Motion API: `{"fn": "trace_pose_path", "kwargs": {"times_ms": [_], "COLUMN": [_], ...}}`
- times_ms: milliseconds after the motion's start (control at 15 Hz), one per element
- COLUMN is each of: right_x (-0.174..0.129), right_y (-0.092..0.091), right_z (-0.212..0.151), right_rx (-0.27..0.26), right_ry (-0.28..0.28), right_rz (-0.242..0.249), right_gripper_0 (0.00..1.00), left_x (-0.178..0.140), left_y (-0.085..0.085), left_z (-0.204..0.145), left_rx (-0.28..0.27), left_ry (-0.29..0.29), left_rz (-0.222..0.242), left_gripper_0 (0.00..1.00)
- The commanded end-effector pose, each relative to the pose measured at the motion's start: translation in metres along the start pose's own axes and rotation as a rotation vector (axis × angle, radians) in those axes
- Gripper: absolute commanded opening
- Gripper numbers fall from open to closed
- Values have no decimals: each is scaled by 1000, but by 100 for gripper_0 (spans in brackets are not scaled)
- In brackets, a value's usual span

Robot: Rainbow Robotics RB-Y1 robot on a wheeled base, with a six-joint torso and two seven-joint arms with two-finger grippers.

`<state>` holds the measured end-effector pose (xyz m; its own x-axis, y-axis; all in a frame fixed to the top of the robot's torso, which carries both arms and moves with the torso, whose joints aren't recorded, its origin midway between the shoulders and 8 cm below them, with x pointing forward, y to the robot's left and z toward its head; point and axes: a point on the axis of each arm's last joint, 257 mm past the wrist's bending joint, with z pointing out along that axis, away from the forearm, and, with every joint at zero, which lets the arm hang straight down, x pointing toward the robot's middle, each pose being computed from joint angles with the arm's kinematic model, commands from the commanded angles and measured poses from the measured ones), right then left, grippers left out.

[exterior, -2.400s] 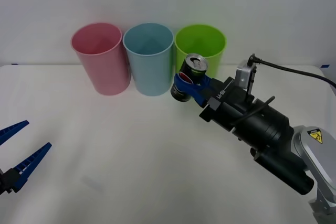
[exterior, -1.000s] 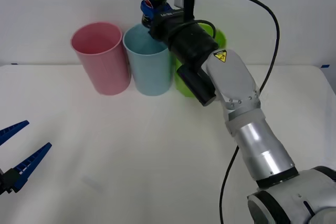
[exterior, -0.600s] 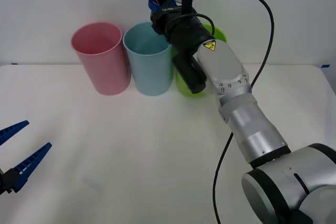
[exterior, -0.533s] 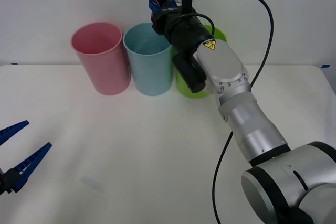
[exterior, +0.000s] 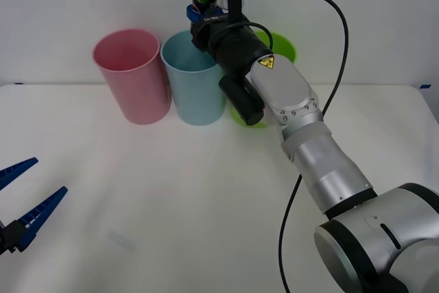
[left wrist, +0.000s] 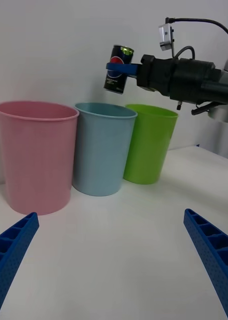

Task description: Grasp the object on the table and drop it into the matching bin: aluminum can to the light blue bin, PET bottle to the pink bin.

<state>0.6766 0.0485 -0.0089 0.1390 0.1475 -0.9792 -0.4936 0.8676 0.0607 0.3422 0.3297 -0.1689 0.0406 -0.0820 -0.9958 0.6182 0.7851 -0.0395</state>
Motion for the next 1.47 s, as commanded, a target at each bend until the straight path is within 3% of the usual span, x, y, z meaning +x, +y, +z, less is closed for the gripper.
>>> {"fn": "trace_pose_path", "kwargs": {"times_ms": [67, 133, 200, 267, 733, 1000, 1200, 1467], "right_x": [2, 2, 2, 2, 1, -6, -10, -10], "right_y": [5, 5, 5, 5, 5, 13, 28, 16], "right_z": [0, 0, 0, 0, 0, -7, -25, -72], "right_rx": [-9, -9, -9, -11, -11, -41, -98, -152], "right_ry": [4, 4, 4, 4, 3, -20, -45, -67], "right_rz": [0, 1, 1, 1, -1, 16, 39, 7], "right_gripper_0": [0, 20, 75, 100, 100, 100, 100, 100], "left_x": [0, 0, 0, 0, 0, 0, 0, 0], "left_y": [0, 0, 0, 0, 0, 0, 0, 0], "left_z": [0, 0, 0, 0, 0, 0, 0, 0], "left_rx": [0, 0, 0, 0, 0, 0, 0, 0], "left_ry": [0, 0, 0, 0, 0, 0, 0, 0], "left_rz": [0, 0, 0, 0, 0, 0, 0, 0], "left_gripper_0": [100, 100, 100, 100, 100, 100, 100, 100]}}
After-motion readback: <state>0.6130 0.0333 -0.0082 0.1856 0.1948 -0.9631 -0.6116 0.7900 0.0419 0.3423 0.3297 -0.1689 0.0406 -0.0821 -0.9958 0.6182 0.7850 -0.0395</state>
